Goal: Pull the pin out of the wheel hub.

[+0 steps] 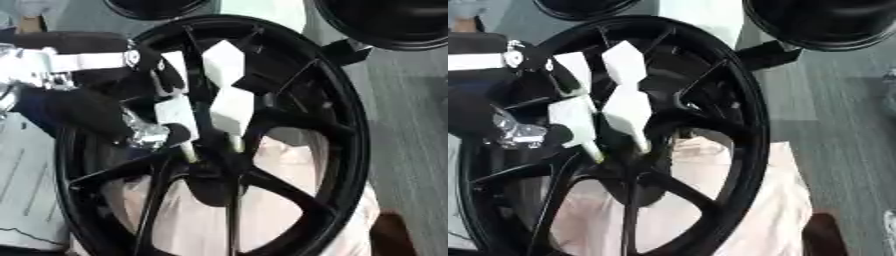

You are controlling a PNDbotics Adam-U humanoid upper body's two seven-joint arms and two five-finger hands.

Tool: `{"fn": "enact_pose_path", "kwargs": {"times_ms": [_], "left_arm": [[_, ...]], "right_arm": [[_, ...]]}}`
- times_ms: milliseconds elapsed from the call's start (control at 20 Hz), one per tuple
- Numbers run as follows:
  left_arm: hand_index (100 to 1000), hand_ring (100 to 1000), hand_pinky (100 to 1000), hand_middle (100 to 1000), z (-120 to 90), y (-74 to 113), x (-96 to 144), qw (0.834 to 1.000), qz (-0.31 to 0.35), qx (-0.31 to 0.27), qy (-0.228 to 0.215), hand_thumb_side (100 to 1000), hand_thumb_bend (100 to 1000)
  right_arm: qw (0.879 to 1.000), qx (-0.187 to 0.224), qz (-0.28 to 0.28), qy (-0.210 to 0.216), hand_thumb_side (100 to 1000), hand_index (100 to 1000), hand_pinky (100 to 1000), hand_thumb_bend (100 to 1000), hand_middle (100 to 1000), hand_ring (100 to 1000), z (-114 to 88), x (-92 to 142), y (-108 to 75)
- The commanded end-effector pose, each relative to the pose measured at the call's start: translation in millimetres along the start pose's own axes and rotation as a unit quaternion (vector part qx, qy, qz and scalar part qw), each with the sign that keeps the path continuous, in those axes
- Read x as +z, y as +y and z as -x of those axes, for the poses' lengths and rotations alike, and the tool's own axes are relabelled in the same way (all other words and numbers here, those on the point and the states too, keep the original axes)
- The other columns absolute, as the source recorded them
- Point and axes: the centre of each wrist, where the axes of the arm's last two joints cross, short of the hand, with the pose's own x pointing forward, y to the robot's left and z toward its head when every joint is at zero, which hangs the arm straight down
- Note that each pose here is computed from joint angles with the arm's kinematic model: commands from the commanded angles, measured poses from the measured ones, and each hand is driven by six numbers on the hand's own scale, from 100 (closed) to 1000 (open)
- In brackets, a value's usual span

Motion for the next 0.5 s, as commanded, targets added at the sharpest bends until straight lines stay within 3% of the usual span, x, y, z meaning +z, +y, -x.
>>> {"fn": "enact_pose_path", "kwargs": {"times_ms": [50,350,500], "left_arm": [[860,752,744,751,-2.3,4.5,4.4,1.000,0.013,0.008,0.026,634,434],[833,706,705,718,-4.1,2.6,2.0,0.999,0.019,0.006,0.034,625,448],[829,703,700,714,-4.3,1.9,1.4,0.999,0.020,0.002,0.040,570,443]], "right_arm": [[1.000,-0.003,0.000,-0.015,775,633,695,100,557,768,-7.1,-4.6,0.0],[1.000,-0.004,0.001,-0.014,774,633,695,100,557,768,-6.9,-4.4,0.1],[1.000,-0.005,0.001,-0.013,776,633,695,100,558,768,-6.7,-4.3,0.1]]}}
